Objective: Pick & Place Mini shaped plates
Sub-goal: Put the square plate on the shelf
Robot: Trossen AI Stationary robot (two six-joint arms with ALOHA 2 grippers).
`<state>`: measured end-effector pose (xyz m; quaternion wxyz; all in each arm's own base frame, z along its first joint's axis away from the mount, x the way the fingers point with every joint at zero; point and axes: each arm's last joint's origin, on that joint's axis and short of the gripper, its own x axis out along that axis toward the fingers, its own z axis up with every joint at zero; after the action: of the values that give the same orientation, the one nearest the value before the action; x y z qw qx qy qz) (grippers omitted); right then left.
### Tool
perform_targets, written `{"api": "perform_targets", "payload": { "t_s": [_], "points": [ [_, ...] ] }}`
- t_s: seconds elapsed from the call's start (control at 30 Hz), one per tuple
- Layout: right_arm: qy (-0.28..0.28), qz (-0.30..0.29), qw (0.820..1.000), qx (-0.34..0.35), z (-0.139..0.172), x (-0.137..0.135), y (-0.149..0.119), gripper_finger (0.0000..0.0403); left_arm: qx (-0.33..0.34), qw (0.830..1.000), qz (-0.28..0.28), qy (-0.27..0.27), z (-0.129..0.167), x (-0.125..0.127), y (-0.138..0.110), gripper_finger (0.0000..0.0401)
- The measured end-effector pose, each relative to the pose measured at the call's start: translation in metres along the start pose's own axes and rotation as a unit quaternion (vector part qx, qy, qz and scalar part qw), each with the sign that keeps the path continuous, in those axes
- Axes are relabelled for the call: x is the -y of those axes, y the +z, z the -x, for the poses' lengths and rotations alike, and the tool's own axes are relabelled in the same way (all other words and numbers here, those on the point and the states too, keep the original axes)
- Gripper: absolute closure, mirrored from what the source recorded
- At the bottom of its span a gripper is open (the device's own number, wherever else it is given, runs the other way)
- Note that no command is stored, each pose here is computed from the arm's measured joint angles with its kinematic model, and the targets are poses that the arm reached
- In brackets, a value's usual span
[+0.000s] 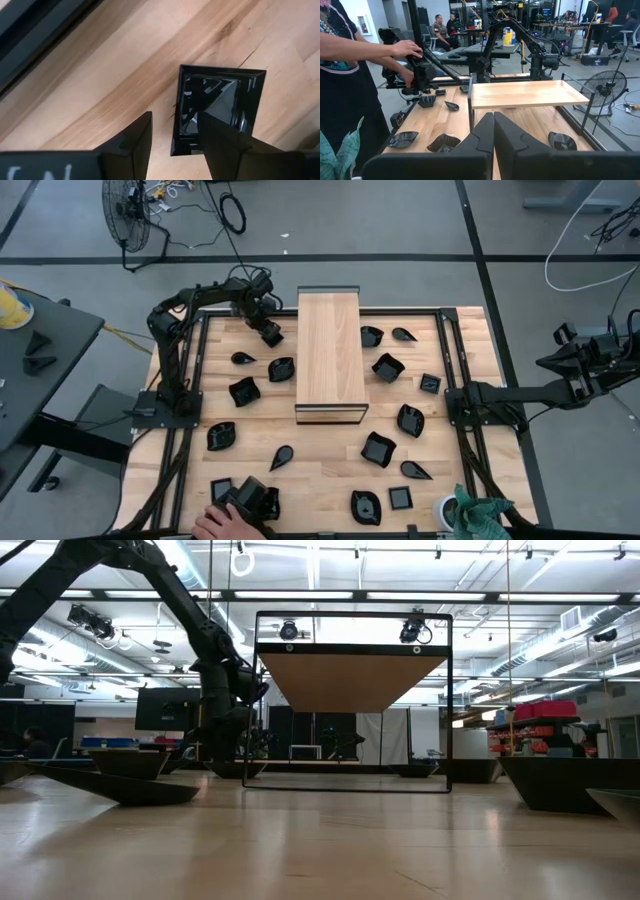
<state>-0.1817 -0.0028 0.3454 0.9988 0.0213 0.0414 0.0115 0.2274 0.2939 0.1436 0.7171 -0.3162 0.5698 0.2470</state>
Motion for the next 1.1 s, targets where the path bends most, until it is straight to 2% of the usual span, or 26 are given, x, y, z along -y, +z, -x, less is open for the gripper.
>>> {"api": "perform_targets", "payload": {
  "t_s": [1.1],
  "points": [
    [0.000,0.000,1.000,0.000,0.0001,0.0000,0.0000,0.0392,-0.011,1.000,0.010,0.017,-0.0011,0.0053,-0.0012,0.0240]
  ]
}}
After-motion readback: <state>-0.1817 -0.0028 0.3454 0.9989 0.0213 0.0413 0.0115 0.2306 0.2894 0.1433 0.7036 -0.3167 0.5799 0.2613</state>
